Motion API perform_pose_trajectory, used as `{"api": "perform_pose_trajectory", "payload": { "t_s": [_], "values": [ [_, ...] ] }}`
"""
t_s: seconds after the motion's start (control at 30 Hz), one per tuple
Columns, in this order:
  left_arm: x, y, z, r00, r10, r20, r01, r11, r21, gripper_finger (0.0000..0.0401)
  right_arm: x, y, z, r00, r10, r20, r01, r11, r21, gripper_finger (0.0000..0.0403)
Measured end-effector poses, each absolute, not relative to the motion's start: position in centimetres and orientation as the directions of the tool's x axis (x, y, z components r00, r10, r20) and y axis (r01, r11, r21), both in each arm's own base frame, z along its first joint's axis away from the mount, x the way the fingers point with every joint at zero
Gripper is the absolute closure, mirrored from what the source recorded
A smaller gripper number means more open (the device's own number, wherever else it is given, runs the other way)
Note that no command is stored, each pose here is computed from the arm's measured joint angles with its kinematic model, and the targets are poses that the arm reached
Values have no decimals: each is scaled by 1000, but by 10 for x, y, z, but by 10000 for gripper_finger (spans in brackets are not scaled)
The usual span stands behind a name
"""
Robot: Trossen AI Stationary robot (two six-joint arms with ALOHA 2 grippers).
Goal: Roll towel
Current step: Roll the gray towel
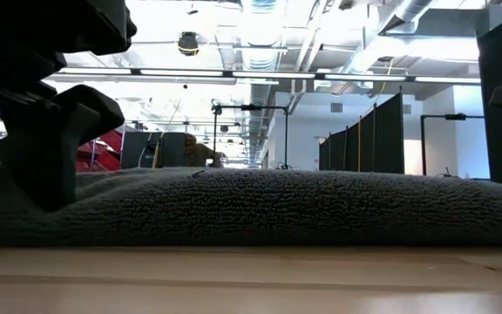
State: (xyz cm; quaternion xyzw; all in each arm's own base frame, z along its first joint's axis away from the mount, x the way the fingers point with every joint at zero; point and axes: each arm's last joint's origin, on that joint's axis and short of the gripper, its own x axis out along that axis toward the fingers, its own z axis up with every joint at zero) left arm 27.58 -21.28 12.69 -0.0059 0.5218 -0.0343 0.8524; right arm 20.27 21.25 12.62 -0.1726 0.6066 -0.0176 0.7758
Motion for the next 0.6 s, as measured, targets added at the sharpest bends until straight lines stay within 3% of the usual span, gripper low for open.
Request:
{"api": "perform_pose_trajectory", "payload": {
  "t_s": [0.2, 0.3, 0.37, 0.5, 0.6],
  "values": [
    [273, -210, 124, 417, -41, -908, 32, 999, -31, 311, 205, 214, 124, 287, -219, -933, -208, 936, -283, 384],
    [273, -209, 125, 405, -47, -913, 27, 999, -39, 372, 205, 214, 126, 293, -212, -932, -186, 944, -273, 386],
    [274, -210, 127, 390, -49, -920, 29, 999, -41, 392, 205, 214, 129, 301, -201, -932, -173, 950, -260, 386],
    [280, -215, 138, 381, -61, -923, 50, 998, -45, 385, 203, 213, 134, 301, -177, -937, -172, 956, -236, 386],
    [282, -224, 151, 354, -76, -932, 150, 988, -24, 366, 203, 213, 136, 303, -170, -938, -167, 959, -228, 386]
  ]
}}
